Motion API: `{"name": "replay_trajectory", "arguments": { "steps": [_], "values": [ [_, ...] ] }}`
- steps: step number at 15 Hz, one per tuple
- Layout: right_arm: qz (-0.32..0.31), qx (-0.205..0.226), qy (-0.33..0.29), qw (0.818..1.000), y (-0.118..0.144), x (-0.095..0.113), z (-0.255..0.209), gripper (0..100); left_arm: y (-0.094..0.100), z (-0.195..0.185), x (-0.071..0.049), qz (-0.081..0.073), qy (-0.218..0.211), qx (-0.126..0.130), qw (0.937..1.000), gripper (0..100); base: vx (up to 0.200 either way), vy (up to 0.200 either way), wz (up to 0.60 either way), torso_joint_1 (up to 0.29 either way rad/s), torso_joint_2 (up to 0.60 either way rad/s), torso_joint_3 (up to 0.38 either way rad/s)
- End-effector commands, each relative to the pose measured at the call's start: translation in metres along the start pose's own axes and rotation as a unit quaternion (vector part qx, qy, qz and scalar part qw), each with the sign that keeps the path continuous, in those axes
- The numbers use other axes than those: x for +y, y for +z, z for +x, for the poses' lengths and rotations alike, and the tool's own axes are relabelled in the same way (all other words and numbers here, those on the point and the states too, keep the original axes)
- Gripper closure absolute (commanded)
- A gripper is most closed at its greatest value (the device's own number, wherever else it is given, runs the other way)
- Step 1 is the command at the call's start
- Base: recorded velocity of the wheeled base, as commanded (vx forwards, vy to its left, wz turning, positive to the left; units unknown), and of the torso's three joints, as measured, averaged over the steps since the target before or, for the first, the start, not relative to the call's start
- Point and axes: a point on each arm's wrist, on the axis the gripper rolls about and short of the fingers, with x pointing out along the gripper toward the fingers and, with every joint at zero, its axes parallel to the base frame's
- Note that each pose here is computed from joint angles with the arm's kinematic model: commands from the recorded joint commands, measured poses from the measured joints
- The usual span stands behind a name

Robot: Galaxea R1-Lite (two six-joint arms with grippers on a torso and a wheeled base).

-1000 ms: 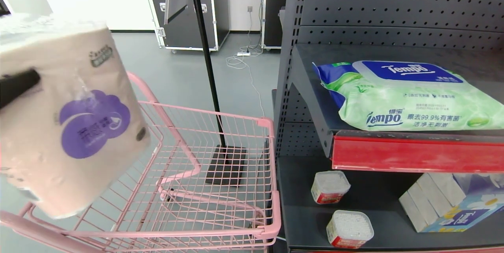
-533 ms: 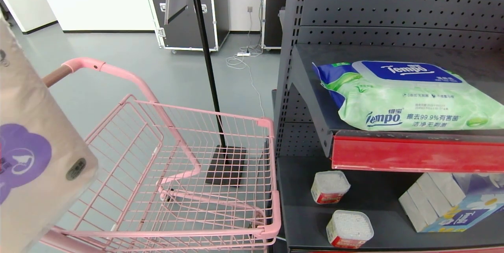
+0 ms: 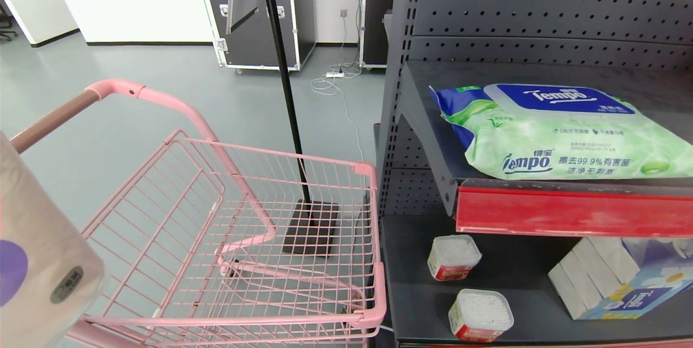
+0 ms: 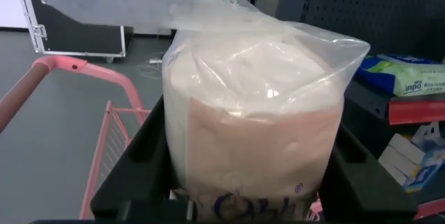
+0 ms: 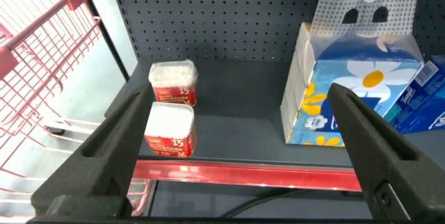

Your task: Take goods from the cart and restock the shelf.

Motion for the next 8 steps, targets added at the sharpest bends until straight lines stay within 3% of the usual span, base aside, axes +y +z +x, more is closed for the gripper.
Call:
{"name": "replay_trajectory", "arguments": {
  "steps": [1, 8],
  "values": [
    [0.000, 0.000, 0.001, 1.000, 0.0000, 0.0000, 0.0000, 0, 0.0001, -0.0051, -0.0005, 0.001, -0.001, -0.007, 1.0000, 100, 0.000, 0.000, 0.00, 0.000, 0.00, 0.000],
    [0.000, 0.000, 0.000, 1.000, 0.0000, 0.0000, 0.0000, 0, -0.0069, -0.0072, 0.0001, 0.000, -0.001, -0.002, 1.0000, 100, 0.000, 0.000, 0.00, 0.115, -0.42, -0.308]
  ]
}}
